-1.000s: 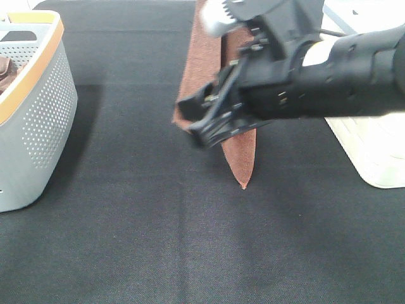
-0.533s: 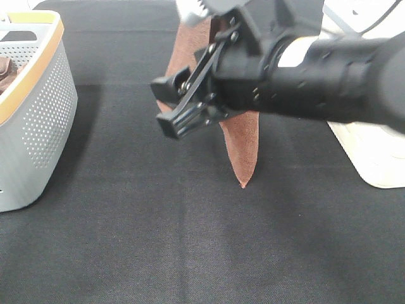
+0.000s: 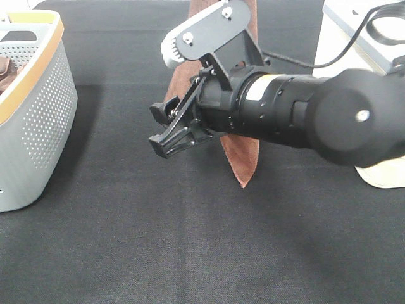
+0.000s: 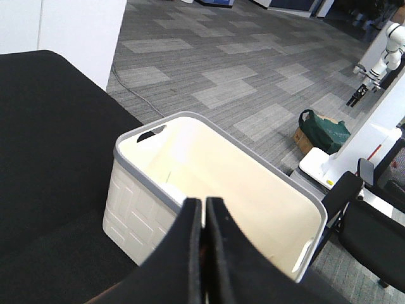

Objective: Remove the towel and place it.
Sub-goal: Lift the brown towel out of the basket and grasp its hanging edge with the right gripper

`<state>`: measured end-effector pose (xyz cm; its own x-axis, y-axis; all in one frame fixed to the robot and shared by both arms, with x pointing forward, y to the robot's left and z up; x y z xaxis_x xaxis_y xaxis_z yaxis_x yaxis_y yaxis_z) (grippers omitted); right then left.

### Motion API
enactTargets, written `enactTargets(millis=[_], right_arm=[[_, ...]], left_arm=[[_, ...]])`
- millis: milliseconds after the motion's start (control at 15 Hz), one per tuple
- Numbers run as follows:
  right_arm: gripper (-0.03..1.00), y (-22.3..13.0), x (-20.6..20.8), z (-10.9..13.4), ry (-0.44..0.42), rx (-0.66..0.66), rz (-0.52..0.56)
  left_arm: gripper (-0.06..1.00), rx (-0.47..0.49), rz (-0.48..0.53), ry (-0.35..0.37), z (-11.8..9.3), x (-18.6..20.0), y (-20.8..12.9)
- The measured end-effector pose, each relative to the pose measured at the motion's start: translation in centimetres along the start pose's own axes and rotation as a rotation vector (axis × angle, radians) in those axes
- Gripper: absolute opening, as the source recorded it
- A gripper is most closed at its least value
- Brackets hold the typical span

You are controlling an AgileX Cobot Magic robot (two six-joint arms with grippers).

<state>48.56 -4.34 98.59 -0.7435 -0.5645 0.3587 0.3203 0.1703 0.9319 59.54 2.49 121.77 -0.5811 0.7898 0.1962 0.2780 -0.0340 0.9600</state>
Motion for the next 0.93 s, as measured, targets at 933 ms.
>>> enactTargets(millis=[933], right_arm=[[0.82,-0.8,-0.5,-2.5,-0.211,-0.290,-0.021]], left_arm=[[0.00,-0.020,0.029,-0.040,-1.2,1.4,0.5]])
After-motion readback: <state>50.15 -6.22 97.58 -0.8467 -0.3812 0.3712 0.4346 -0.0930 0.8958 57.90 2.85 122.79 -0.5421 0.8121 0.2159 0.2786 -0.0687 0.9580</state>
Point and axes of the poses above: a point on each arm's last joint axis where the gripper is mounted, x pointing back along that axis away from the gripper, z along the wrist's bending axis when the last joint is at zero, y = z × x, the point moved 3 cm from there along -x, pointing out along that axis toward the gripper, and after that the axes turned 11 degrees about -x, right-handed, at the moved point
